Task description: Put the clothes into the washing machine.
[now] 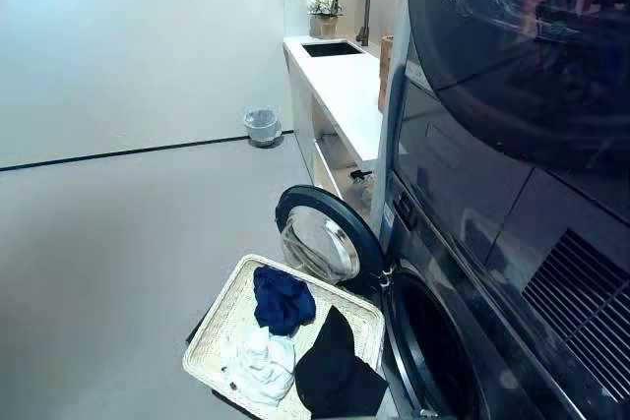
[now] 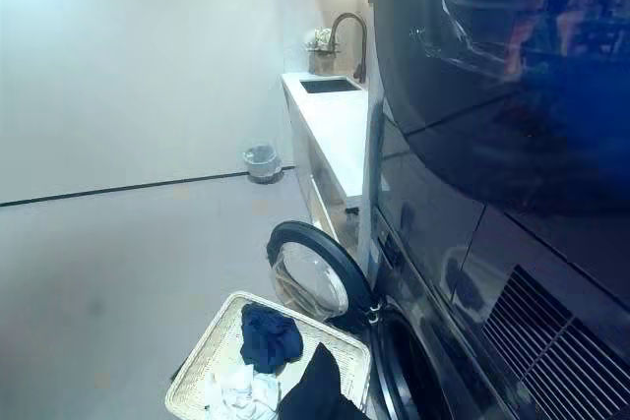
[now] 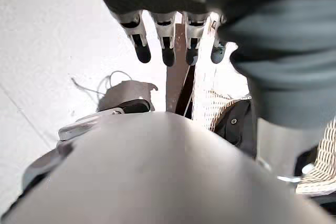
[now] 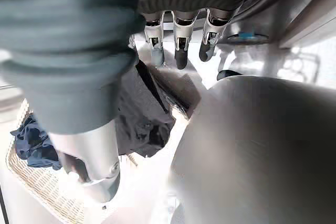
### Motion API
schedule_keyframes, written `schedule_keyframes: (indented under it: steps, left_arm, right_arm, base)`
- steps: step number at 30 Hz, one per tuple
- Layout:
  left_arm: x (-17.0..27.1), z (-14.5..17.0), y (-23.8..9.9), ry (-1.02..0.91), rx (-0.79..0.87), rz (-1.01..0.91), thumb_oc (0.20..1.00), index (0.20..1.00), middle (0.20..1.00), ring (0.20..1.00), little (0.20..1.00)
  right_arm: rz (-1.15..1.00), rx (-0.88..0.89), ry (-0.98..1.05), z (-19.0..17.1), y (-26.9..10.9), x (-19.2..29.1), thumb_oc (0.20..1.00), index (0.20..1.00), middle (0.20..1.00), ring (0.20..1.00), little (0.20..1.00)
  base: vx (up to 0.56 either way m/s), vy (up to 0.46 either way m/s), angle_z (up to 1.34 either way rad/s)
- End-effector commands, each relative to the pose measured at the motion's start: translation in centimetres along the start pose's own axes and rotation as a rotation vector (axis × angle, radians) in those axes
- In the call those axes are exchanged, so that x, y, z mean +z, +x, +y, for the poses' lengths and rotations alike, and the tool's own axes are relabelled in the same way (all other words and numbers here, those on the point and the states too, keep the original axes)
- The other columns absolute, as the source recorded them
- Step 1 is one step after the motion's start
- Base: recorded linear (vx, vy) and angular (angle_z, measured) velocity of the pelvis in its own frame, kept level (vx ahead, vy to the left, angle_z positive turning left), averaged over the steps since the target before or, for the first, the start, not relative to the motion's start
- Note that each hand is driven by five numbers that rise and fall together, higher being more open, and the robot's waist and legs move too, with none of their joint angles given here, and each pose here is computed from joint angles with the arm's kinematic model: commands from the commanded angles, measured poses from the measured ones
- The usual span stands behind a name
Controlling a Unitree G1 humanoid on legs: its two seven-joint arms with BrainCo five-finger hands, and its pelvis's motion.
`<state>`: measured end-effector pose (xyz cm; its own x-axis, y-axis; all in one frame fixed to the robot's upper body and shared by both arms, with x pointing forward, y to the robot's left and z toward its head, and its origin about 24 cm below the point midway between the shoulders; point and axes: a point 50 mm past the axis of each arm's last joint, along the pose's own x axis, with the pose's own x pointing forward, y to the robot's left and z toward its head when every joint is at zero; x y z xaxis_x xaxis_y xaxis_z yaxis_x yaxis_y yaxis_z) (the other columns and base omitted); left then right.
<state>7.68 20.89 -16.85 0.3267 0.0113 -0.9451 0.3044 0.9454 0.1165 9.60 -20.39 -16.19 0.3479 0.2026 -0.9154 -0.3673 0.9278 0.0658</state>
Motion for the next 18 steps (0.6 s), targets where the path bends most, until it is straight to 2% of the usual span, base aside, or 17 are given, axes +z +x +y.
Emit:
schedule_keyframes:
  steps: [1, 18]
  left_arm:
    - [3.03, -1.55, 0.63, 0.018, -0.051, -0.078, 1.000, 1.000, 1.000, 1.000, 1.000]
    - [3.07, -1.19, 0.62, -0.006, 0.024, -0.090, 1.000, 1.000, 1.000, 1.000, 1.000]
  right_arm:
    - [-0.053, 0.042, -0.055, 1.19, 0.99, 2.70, 1.000, 1.000, 1.000, 1.000, 1.000]
    - [-0.046, 0.043, -0.053, 1.42, 1.02, 2.45, 1.000, 1.000, 1.000, 1.000, 1.000]
  base:
    - [0.51, 0.125, 0.44]
    - [0.00, 0.000, 0.00]
